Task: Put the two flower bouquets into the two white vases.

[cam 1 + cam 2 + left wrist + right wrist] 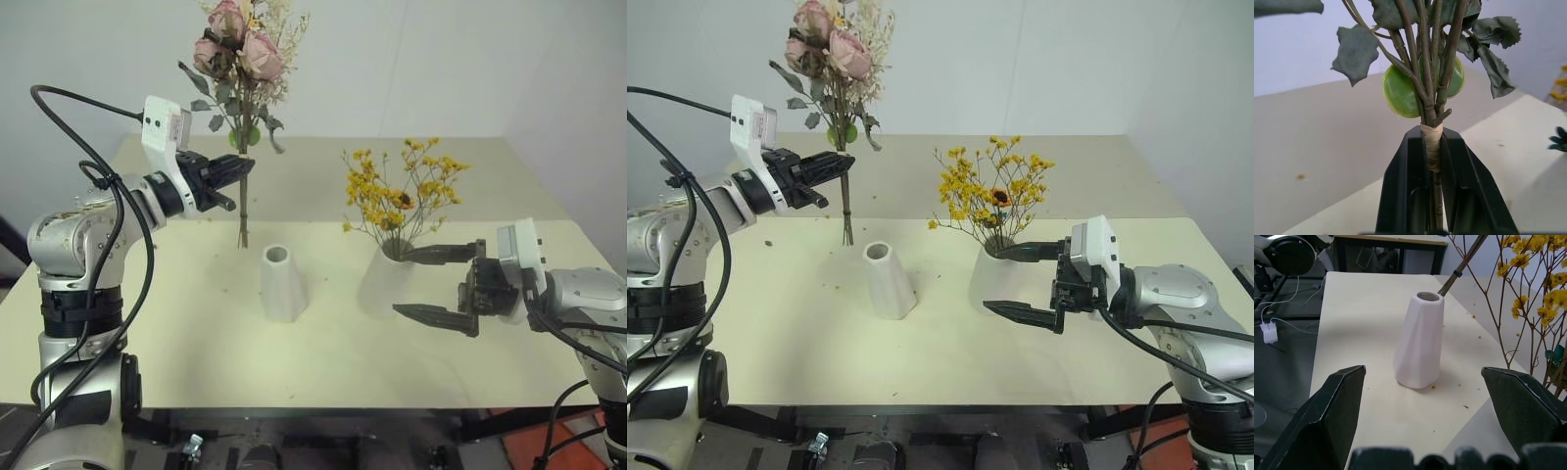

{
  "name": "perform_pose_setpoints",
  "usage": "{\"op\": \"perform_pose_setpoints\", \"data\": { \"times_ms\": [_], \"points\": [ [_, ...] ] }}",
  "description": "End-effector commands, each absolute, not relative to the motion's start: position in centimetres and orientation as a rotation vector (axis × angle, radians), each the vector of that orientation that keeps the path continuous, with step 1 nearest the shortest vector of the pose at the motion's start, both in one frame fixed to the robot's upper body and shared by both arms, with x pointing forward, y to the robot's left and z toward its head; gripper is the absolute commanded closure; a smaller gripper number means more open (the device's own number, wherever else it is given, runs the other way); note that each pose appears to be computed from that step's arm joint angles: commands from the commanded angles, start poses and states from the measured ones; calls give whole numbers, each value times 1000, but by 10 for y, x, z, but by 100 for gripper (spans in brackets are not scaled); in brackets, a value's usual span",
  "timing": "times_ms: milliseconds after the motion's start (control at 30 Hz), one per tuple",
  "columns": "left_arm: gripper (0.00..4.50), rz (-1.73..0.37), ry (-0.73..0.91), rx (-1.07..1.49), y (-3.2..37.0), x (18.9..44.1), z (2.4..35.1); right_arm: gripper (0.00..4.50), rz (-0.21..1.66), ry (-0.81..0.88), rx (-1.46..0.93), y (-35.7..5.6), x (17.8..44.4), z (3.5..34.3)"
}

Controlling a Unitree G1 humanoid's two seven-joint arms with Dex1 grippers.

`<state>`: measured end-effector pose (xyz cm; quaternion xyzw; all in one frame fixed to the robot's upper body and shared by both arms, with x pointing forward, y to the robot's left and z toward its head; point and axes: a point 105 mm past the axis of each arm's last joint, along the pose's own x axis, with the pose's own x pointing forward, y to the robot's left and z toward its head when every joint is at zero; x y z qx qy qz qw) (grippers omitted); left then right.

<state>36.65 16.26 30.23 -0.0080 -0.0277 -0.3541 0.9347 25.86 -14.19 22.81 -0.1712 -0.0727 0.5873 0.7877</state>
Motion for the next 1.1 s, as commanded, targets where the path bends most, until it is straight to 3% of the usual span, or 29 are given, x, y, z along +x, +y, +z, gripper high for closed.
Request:
{"op": "perform_pose_setpoints", "data": {
  "times_ms": [33,200,400,667,1100],
  "points": [
    [437,-797,-125,-4,161,350,329,0,1277,-243,-414,-139,250,241],
    [437,-923,-107,-33,159,330,332,0,1284,-240,-403,-139,249,240],
    [437,-991,-233,-62,157,320,345,0,1292,-237,-396,-139,250,240],
    [437,-1067,-315,-72,148,317,351,0,1294,-238,-391,-138,250,239],
    [437,-1183,-305,-84,123,319,337,0,1283,-239,-387,-138,249,239]
  ]
}}
